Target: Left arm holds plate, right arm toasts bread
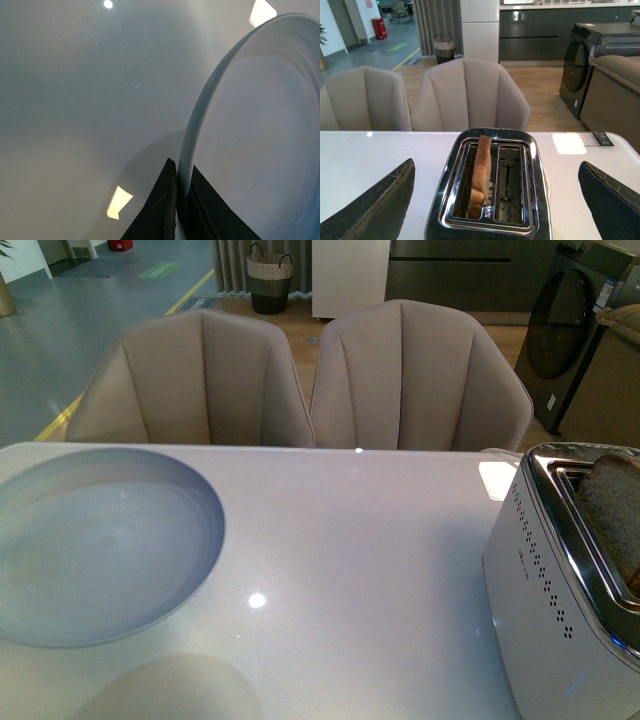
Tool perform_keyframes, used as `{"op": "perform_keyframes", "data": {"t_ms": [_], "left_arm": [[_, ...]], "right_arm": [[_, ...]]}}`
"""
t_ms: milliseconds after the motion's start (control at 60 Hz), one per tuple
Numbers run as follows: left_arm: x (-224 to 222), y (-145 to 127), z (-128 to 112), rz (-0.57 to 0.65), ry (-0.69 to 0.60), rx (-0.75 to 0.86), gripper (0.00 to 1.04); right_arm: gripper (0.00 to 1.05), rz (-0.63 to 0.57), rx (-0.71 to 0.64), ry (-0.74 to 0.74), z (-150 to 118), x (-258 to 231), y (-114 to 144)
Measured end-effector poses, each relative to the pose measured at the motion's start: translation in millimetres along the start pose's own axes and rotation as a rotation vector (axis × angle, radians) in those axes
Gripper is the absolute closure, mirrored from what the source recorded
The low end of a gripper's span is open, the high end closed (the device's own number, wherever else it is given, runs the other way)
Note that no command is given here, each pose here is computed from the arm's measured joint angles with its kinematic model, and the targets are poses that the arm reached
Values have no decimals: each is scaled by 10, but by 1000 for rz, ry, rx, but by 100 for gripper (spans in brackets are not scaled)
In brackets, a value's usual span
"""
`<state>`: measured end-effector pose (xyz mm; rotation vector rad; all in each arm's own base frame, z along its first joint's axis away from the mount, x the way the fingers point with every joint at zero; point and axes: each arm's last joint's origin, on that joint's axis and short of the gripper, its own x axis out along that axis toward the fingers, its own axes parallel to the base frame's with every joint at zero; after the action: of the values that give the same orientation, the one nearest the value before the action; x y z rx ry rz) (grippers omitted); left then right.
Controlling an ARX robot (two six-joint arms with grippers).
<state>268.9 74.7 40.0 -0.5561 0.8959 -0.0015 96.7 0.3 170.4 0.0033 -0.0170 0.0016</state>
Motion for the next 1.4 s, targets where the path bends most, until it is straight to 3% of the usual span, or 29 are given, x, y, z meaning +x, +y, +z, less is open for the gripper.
{"op": "perform_keyframes", "data": {"t_ms": [150, 550, 817, 1183, 1367, 1400], "left_arm": [[152, 204, -159, -9, 31, 3, 102], [433, 401, -511, -13, 111, 8, 102], [510, 388, -550, -32, 112, 19, 102], [472, 335, -509, -53, 87, 30, 45], [138, -16, -209, -58, -66, 150, 8], [48, -119, -154, -69, -108, 182, 5]], "right_arm": [[9, 0, 0, 0, 0, 0, 0], [9, 0, 0, 0, 0, 0, 0], [9, 0, 0, 0, 0, 0, 0], [9, 0, 0, 0, 0, 0, 0], [9, 0, 0, 0, 0, 0, 0], [9, 0, 0, 0, 0, 0, 0]]}}
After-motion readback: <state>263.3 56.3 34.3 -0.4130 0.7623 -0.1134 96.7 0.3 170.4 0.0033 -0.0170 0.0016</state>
